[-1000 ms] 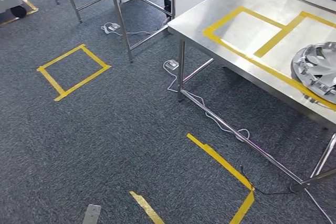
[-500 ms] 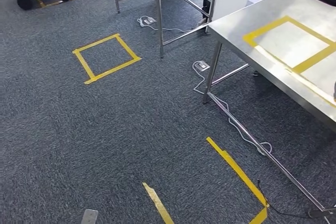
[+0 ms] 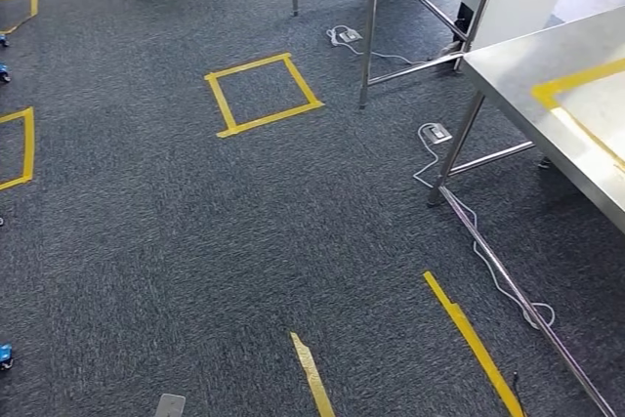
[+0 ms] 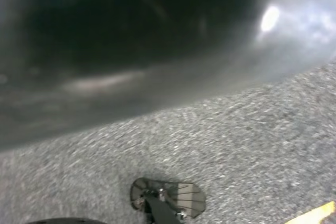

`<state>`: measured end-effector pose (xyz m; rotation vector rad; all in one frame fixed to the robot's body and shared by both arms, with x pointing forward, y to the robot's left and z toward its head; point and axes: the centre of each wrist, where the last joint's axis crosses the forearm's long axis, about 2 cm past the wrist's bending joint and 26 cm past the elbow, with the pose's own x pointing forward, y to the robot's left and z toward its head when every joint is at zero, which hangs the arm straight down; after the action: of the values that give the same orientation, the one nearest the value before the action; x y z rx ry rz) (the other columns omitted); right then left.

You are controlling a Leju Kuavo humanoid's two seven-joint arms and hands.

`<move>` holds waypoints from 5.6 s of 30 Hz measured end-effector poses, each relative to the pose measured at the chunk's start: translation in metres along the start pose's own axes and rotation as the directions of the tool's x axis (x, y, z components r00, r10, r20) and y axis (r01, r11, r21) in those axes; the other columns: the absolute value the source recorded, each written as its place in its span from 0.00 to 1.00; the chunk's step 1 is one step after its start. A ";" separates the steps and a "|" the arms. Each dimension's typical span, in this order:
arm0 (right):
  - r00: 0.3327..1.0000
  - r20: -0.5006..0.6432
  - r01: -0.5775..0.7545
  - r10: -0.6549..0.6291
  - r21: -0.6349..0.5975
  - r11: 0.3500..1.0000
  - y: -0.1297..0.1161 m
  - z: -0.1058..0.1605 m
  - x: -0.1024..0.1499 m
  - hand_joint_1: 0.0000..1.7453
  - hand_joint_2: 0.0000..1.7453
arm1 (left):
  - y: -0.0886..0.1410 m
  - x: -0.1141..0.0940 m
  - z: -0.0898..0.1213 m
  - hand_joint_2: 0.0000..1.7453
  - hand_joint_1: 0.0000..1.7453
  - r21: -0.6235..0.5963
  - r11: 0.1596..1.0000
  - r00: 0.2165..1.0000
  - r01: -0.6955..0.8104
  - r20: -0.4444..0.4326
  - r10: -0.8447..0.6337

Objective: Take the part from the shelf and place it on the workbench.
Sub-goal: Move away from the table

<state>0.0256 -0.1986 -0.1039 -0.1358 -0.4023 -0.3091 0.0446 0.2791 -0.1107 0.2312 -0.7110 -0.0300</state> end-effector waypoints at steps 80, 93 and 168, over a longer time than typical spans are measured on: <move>0.997 0.068 -0.024 0.026 -0.020 1.000 -0.084 -0.026 0.024 0.00 0.00 | -0.062 0.039 -0.001 0.00 0.00 0.005 0.998 0.996 -0.063 0.062 0.062; 0.991 0.117 -0.068 0.068 -0.006 0.998 -0.079 -0.025 0.021 0.00 0.00 | -0.046 0.013 0.008 0.00 0.00 0.021 0.994 0.992 -0.104 0.077 0.102; 0.990 0.134 0.029 -0.053 0.180 0.983 0.001 -0.010 0.024 0.00 0.00 | -0.008 0.009 -0.003 0.00 0.00 0.002 1.000 0.998 0.024 0.061 -0.024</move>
<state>0.0510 -0.2063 -0.1034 0.0261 -0.5687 -0.3038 0.0540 0.2707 -0.1090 0.2410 -0.7691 -0.0595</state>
